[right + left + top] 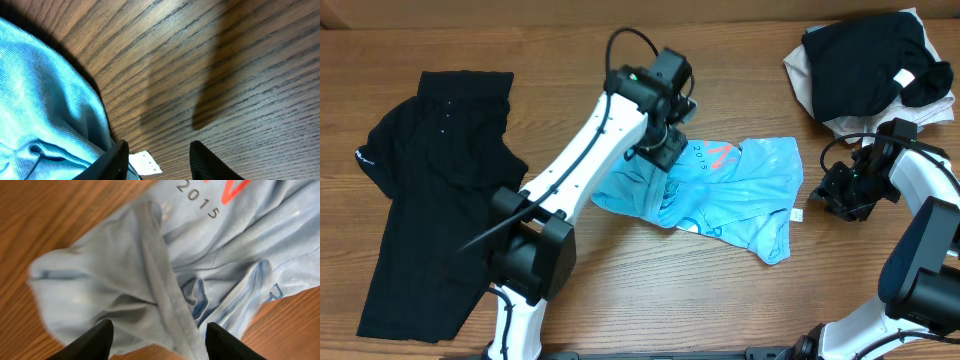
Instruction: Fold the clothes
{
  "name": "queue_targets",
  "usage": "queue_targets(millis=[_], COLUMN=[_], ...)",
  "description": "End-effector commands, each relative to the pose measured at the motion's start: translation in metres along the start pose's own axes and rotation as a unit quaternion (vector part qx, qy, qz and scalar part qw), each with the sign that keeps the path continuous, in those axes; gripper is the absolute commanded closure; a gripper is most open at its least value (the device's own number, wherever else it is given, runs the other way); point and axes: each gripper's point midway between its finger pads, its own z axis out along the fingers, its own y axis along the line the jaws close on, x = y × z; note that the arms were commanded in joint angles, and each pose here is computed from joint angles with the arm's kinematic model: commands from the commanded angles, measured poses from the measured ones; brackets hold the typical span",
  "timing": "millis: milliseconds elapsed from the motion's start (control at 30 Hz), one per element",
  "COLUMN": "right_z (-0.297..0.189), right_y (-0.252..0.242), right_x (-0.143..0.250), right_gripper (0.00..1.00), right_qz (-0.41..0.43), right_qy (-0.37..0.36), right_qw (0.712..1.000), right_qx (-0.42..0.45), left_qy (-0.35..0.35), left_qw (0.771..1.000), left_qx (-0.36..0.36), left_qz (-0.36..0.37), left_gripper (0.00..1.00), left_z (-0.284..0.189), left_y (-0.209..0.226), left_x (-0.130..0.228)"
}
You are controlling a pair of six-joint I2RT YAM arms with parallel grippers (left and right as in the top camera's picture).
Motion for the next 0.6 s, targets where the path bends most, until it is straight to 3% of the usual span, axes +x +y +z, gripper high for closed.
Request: queue_targets(millis=[0, 67, 167, 400, 567], right_z=[-0.015, -0.015, -0.015, -0.015, -0.015], right_y=[0.006, 0.006, 0.006, 0.006, 0.006], right_x=[-0.011, -0.012, -0.012, -0.012, -0.012], right_gripper=[0.56, 0.54, 0.53, 0.53, 0.53], right_qz=[-0.010, -0.010, -0.010, -0.010, -0.009], right_qy=[-0.028, -0.029, -0.030, -0.030, -0.028], right_qw=[1.000, 1.000, 0.999, 1.000, 1.000], right_qx=[-0.004, -0.005, -0.005, -0.005, -0.005], left_qy=[0.008, 0.030, 0.044, 0.009, -0.006], left_qw=[0.999, 0.999, 0.998, 0.993, 0.995], left_qx=[0.005, 0.011, 0.043, 0.089, 0.056], left_qz=[-0.032, -0.028, 0.017, 0.077, 0.080], left_gripper=[0.46, 0.51, 0.50, 0.36, 0.28], left_z=[-0.010, -0.006, 0.004, 0.030, 0.039], left_y=[0.019, 0.022, 0.013, -0.024, -0.029], left_x=[0.005, 0.015, 0.024, 0.012, 0.003])
